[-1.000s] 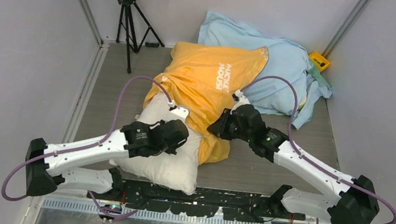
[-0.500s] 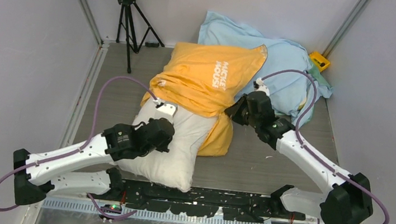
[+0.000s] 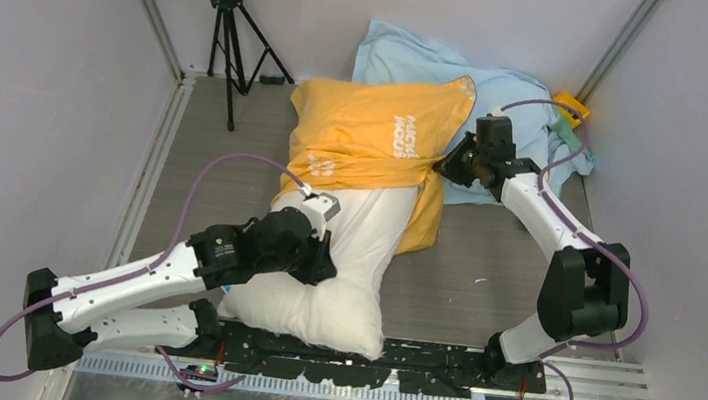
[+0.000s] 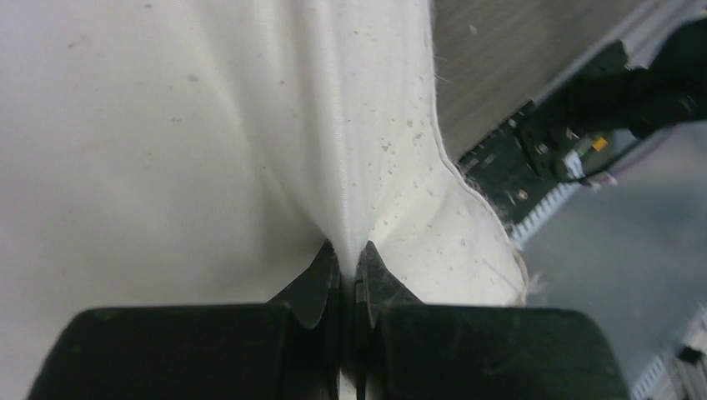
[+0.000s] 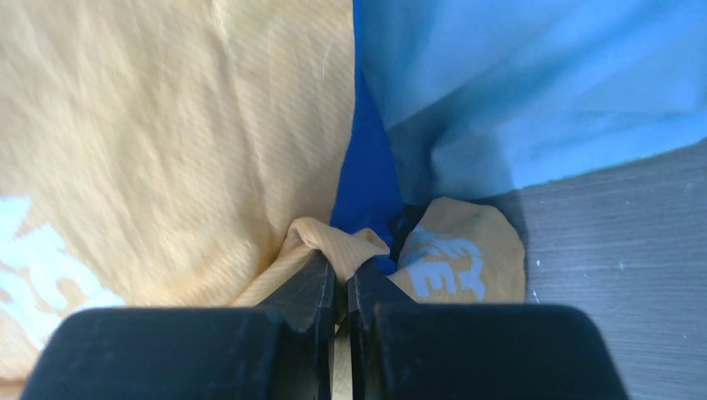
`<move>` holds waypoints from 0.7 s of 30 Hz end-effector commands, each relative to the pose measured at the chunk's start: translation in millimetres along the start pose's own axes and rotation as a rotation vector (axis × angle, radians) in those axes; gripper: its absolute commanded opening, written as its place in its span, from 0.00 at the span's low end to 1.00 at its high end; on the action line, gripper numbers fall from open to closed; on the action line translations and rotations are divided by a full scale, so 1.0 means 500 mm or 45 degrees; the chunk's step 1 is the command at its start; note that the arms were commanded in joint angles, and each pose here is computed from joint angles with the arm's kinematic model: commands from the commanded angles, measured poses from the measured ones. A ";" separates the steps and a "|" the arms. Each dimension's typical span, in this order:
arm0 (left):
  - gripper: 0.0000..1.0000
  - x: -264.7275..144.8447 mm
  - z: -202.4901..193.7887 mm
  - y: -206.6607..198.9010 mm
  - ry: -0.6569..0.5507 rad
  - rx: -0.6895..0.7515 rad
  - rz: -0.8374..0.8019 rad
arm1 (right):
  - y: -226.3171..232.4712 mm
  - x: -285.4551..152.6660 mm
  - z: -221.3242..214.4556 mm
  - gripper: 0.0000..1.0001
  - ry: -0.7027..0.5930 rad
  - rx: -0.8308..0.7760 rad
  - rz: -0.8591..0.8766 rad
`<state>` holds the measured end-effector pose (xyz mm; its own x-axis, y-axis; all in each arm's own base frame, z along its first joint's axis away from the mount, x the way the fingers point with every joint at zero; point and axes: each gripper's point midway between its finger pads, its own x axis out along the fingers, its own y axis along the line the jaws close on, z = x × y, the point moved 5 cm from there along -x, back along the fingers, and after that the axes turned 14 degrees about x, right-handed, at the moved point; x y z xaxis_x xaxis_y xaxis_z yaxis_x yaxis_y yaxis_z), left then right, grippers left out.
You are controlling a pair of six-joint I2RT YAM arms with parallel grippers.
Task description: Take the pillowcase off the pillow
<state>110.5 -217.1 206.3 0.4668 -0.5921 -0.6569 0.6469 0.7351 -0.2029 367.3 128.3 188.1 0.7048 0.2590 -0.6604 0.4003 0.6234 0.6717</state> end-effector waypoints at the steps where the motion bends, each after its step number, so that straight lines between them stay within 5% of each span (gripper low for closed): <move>1: 0.00 -0.049 -0.060 -0.098 0.168 0.117 -0.625 | 0.101 -0.008 0.150 0.01 -0.285 -0.045 0.175; 13: 0.00 -0.039 -0.125 -0.110 0.450 0.153 -0.774 | 0.166 0.022 0.252 0.01 -0.357 -0.036 0.200; 21: 0.00 -0.029 -0.096 -0.117 0.398 0.212 -0.767 | 0.228 -0.004 0.325 0.01 -0.418 -0.011 0.301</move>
<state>87.4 -250.2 193.6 0.1402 -0.7770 -0.6137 0.8477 0.4144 -0.3310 433.4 127.5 213.2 0.6171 0.3166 -0.7204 0.4197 0.6420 0.6417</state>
